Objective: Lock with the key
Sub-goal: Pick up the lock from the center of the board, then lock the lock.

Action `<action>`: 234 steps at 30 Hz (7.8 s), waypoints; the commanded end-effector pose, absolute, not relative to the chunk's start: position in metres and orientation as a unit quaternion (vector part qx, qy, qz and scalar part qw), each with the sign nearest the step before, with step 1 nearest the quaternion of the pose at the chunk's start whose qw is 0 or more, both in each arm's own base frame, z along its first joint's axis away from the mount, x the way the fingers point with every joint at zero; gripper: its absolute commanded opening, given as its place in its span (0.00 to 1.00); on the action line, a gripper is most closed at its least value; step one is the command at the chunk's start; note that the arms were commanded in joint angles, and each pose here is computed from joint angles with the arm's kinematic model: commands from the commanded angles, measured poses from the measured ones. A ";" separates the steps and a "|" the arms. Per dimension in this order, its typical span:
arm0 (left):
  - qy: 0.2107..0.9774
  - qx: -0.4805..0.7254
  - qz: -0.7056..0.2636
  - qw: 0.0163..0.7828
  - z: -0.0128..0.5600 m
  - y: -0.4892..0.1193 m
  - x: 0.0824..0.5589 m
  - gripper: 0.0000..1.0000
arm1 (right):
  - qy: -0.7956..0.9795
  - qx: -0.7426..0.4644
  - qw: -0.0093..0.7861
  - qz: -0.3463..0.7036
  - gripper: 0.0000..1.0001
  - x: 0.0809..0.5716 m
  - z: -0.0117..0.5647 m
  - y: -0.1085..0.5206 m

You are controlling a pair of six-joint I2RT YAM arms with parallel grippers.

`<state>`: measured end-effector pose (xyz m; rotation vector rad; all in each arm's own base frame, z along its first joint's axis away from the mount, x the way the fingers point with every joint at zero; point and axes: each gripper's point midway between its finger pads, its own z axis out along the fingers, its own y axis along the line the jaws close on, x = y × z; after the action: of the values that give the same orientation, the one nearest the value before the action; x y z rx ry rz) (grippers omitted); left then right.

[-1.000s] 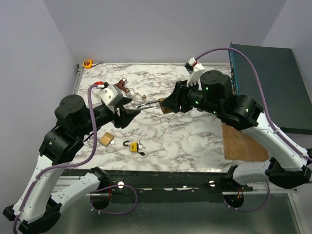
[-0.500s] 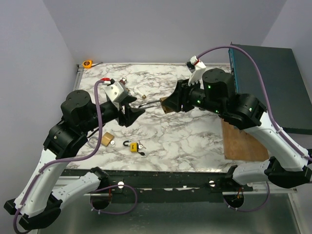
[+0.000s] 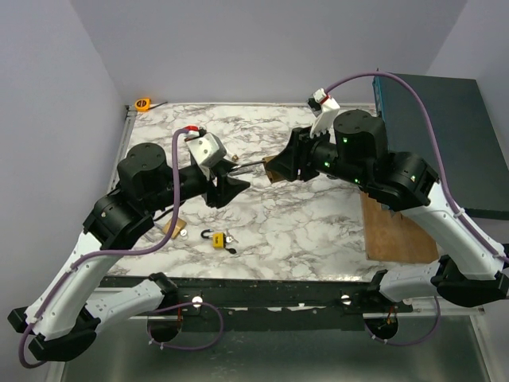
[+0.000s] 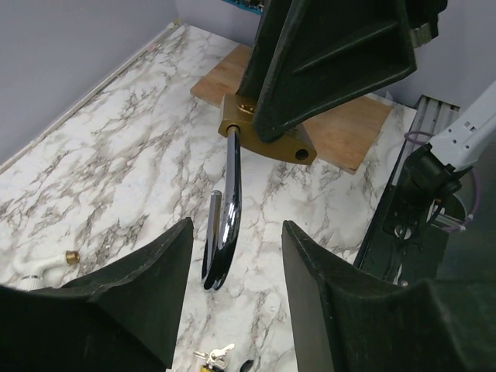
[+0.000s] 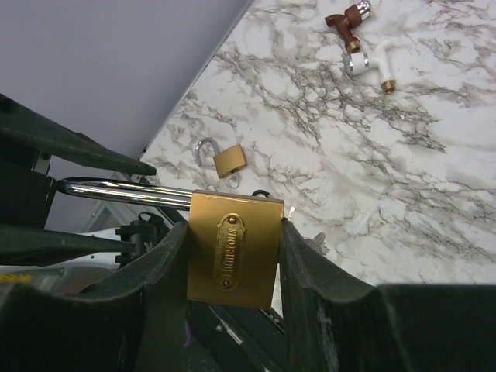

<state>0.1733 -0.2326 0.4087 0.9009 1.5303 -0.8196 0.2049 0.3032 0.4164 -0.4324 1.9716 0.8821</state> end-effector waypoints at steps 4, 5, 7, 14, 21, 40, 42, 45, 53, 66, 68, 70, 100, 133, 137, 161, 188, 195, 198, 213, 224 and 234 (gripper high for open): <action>0.624 0.366 -0.359 0.590 0.438 -0.233 0.170 0.45 | 0.780 -0.160 0.486 0.361 0.01 0.208 0.440 0.295; 0.624 0.366 -0.359 0.589 0.439 -0.233 0.169 0.43 | 0.780 -0.159 0.486 0.361 0.01 0.208 0.440 0.295; 0.626 0.366 -0.360 0.587 0.438 -0.233 0.169 0.41 | 0.779 -0.158 0.488 0.362 0.01 0.208 0.442 0.294; 0.631 0.369 -0.360 0.580 0.433 -0.236 0.170 0.31 | 0.776 -0.154 0.491 0.363 0.01 0.207 0.447 0.291; 0.638 0.373 -0.365 0.567 0.428 -0.239 0.167 0.24 | 0.774 -0.151 0.495 0.365 0.01 0.208 0.449 0.291; 0.663 0.346 -0.360 0.557 0.419 -0.239 0.175 0.02 | 0.767 -0.146 0.502 0.372 0.01 0.209 0.454 0.293; 0.662 0.336 -0.367 0.561 0.425 -0.237 0.173 0.00 | 0.765 -0.143 0.505 0.374 0.01 0.210 0.453 0.292; 0.654 0.312 -0.372 0.580 0.441 -0.229 0.170 0.00 | 0.756 -0.139 0.515 0.380 0.06 0.210 0.453 0.291; 0.603 0.315 -0.411 0.607 0.489 -0.211 0.135 0.00 | 0.697 -0.176 0.542 0.435 0.74 0.189 0.474 0.289; 0.502 0.353 -0.496 0.614 0.561 -0.185 0.058 0.00 | 0.503 -0.323 0.576 0.558 0.93 0.114 0.530 0.293; 0.495 0.347 -0.510 0.612 0.568 -0.184 0.054 0.00 | 0.482 -0.343 0.568 0.573 0.93 0.107 0.539 0.299; 0.491 0.336 -0.525 0.608 0.574 -0.185 0.052 0.00 | 0.470 -0.356 0.557 0.585 0.92 0.104 0.542 0.308; 0.495 0.269 -0.553 0.614 0.589 -0.192 0.072 0.00 | 0.409 -0.331 0.493 0.693 0.65 0.088 0.541 0.332; 0.492 0.247 -0.552 0.626 0.589 -0.189 0.078 0.00 | 0.457 -0.317 0.476 0.682 0.49 0.101 0.508 0.355; 0.488 0.243 -0.557 0.626 0.589 -0.189 0.078 0.00 | 0.464 -0.315 0.475 0.678 0.44 0.104 0.504 0.358; 0.490 0.226 -0.569 0.620 0.585 -0.192 0.082 0.00 | 0.441 -0.313 0.471 0.697 0.03 0.092 0.522 0.350; 0.637 0.336 -0.532 0.445 0.448 -0.214 0.064 0.34 | 0.558 -0.333 0.442 0.619 0.01 0.077 0.463 0.304; 0.622 0.345 -0.553 0.433 0.449 -0.216 0.055 0.24 | 0.562 -0.331 0.447 0.612 0.01 0.079 0.463 0.302; 0.615 0.348 -0.563 0.429 0.451 -0.217 0.051 0.16 | 0.555 -0.337 0.445 0.617 0.01 0.074 0.467 0.300; 0.561 0.353 -0.636 0.395 0.484 -0.215 0.019 0.00 | 0.500 -0.367 0.433 0.655 0.01 0.052 0.488 0.298; 0.587 0.328 -0.622 0.402 0.475 -0.220 0.035 0.00 | 0.480 -0.371 0.432 0.668 0.01 0.056 0.495 0.311; 0.593 0.320 -0.627 0.393 0.465 -0.230 0.045 0.00 | 0.486 -0.364 0.437 0.664 0.01 0.063 0.495 0.317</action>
<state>0.0345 -0.2193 0.4737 0.8233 1.4751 -1.5780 0.0567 0.3130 0.4664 -0.9516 1.3185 1.6531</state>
